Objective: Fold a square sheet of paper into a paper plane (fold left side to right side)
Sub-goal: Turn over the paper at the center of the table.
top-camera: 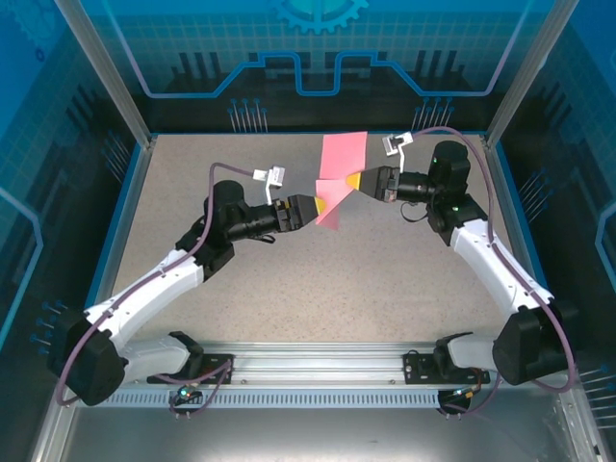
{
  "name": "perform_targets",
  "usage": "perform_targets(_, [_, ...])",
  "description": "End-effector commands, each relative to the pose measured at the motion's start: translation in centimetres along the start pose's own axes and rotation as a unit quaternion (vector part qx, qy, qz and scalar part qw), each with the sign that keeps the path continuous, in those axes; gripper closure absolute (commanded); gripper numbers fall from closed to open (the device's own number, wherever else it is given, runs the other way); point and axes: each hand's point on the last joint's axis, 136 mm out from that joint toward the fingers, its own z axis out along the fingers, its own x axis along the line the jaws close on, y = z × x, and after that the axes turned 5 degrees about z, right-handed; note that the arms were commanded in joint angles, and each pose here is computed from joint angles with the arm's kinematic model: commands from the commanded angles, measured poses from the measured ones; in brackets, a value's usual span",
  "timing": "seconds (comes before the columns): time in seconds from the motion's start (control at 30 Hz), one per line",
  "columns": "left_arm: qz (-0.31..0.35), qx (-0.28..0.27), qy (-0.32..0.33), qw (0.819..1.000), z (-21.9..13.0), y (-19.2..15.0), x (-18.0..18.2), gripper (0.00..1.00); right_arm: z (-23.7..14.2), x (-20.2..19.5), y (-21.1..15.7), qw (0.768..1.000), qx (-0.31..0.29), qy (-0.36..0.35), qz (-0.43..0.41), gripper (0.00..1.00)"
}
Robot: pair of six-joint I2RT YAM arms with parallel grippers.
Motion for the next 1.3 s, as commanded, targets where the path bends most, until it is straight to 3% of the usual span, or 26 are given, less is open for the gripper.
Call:
perform_targets(0.0, [0.012,-0.008,-0.068,0.998,-0.2,1.4,-3.5,0.07,0.6,2.9,-0.1,0.999,0.01,0.029,-0.014,0.91])
perform_targets(0.1, [0.014,-0.011,-0.081,0.997,-0.3,1.5,-4.2,0.15,1.1,3.1,-0.3,0.999,0.015,0.036,-0.009,0.9])
perform_targets(0.37, [0.022,-0.015,-0.08,0.996,-0.8,1.5,-4.7,0.49,1.2,3.0,-0.2,0.999,0.009,0.037,-0.007,0.9])
perform_targets(0.73, [0.021,-0.015,-0.065,0.998,-0.8,1.4,-3.9,0.75,1.2,1.0,-1.0,1.0,0.013,0.008,0.015,0.88])
perform_targets(0.97, [0.039,-0.005,-0.008,0.999,-0.7,0.8,-2.4,0.84,0.1,-0.7,-1.4,0.999,0.009,-0.035,0.02,0.7])
perform_targets(1.07, [0.064,0.008,0.051,0.997,-0.6,-0.1,-1.1,0.88,-1.1,-2.3,-1.8,0.996,0.004,-0.085,0.02,0.62])
perform_targets(1.17, [0.11,0.028,0.138,0.984,-0.8,-1.2,0.5,0.89,-3.4,-5.3,-2.5,0.98,0.0,-0.196,0.022,0.53])
perform_targets(1.27, [0.165,0.051,0.238,0.956,-1.2,-2.3,2.4,0.92,-7.6,-9.9,-3.7,0.933,0.0,-0.358,0.034,0.44])
